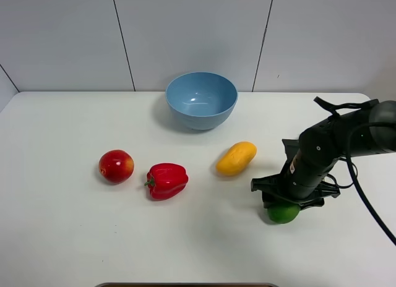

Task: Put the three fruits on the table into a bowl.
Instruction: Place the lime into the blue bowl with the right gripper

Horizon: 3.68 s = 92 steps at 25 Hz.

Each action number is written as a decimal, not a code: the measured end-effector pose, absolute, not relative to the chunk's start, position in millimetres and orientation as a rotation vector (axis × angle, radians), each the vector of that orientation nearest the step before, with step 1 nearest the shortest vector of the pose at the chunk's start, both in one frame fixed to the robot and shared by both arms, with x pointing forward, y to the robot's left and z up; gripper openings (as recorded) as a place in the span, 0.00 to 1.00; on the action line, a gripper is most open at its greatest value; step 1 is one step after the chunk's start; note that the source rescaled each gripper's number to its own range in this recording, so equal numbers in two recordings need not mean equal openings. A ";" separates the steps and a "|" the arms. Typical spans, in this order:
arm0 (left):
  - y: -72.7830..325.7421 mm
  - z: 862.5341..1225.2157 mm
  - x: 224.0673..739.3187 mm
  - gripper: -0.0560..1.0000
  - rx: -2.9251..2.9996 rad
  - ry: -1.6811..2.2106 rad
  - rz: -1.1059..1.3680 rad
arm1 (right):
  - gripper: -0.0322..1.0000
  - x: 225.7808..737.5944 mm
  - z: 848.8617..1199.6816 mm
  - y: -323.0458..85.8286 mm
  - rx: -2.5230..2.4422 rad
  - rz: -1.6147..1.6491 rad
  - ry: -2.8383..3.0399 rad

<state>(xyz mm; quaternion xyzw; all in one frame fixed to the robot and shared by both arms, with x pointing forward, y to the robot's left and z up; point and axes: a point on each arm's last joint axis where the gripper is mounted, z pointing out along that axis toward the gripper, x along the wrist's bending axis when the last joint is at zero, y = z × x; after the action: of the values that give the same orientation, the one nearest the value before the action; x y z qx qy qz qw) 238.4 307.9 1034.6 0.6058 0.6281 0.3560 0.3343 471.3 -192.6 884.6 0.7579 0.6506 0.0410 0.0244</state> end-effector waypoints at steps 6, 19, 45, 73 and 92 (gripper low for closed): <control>307.9 1034.6 238.4 1.00 1.581 1.639 0.929 | 0.28 471.3 884.6 -193.4 2.328 0.118 2.023; 307.9 1034.6 238.4 1.00 1.580 1.640 0.929 | 0.28 471.3 884.6 -193.4 2.326 0.118 2.024; 307.9 1034.6 238.4 1.00 1.580 1.640 0.929 | 0.28 468.2 909.5 -197.2 2.267 0.178 2.029; 307.9 1034.6 238.4 1.00 1.580 1.640 0.929 | 0.28 393.4 1076.2 -236.8 1.842 0.974 1.828; 307.9 1034.6 238.4 1.00 1.582 1.639 0.929 | 0.28 456.2 1151.8 -201.8 1.289 1.252 1.790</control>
<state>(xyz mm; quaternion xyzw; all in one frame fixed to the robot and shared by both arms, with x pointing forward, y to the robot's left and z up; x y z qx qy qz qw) 238.4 307.9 1034.6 0.6059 0.6280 0.3560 0.3342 456.2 -201.8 1151.8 0.4851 0.6737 0.4711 0.2982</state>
